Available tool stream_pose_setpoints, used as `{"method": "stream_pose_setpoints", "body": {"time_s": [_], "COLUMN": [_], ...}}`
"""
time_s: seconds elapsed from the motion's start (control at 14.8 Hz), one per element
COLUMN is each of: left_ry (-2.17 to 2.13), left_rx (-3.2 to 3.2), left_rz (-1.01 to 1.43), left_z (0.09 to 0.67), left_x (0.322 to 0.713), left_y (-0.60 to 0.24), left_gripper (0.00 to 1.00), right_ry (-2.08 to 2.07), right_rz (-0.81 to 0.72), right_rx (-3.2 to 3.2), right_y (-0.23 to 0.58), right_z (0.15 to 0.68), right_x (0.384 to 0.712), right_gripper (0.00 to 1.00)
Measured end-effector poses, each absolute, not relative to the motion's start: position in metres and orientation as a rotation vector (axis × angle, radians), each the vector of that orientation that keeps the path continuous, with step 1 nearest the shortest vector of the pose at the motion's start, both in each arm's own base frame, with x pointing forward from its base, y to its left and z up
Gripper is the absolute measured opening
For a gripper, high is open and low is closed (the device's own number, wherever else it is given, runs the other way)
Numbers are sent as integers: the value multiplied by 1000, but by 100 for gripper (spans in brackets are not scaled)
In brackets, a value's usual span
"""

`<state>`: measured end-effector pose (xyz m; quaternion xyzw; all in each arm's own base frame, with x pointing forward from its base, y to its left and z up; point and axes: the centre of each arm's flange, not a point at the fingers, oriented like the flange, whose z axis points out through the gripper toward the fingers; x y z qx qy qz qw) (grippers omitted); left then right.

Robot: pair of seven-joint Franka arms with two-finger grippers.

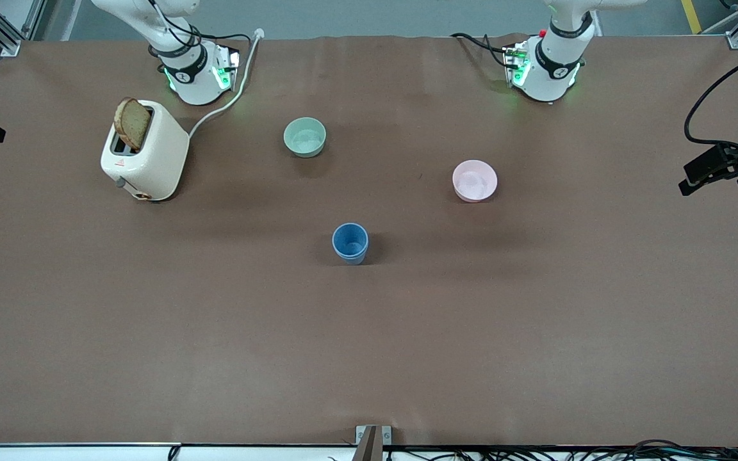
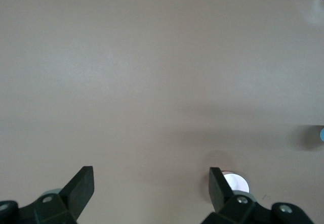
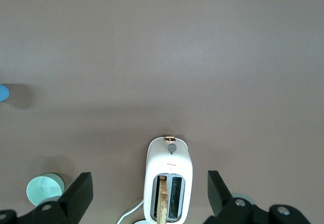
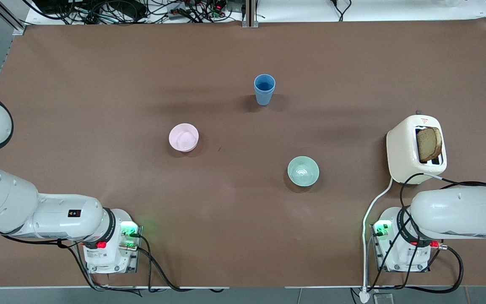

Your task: Stack blue cups with both arms

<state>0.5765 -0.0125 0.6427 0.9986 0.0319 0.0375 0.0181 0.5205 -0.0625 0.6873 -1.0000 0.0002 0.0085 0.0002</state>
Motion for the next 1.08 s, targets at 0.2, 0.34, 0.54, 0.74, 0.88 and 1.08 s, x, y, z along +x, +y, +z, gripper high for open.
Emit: {"method": "stream_pose_setpoints", "body": {"time_s": [0.2, 0.34, 0.54, 0.74, 0.88, 1.08], "left_ry": [101, 101, 104, 103, 103, 103], "left_rx": [3102, 3102, 3101, 3101, 3101, 3101], "left_rz": [116, 117, 122, 124, 124, 125], "left_z": [643, 643, 644, 645, 645, 645], "left_x": [577, 577, 577, 577, 577, 577], "left_y": [-12, -12, -11, -11, -11, -11], "left_gripper": [100, 100, 100, 100, 100, 100], "right_ry": [1, 5, 73, 107, 109, 109], "right_rz": [28, 27, -2, -8, -7, -6], "right_rx": [-3141, -3141, -3142, -3142, -3142, -3143], "right_y": [-63, -63, -66, -67, -67, -67], "right_z": [687, 687, 688, 687, 687, 687], "right_x": [521, 521, 523, 524, 525, 525], "right_gripper": [100, 100, 100, 100, 100, 100]}}
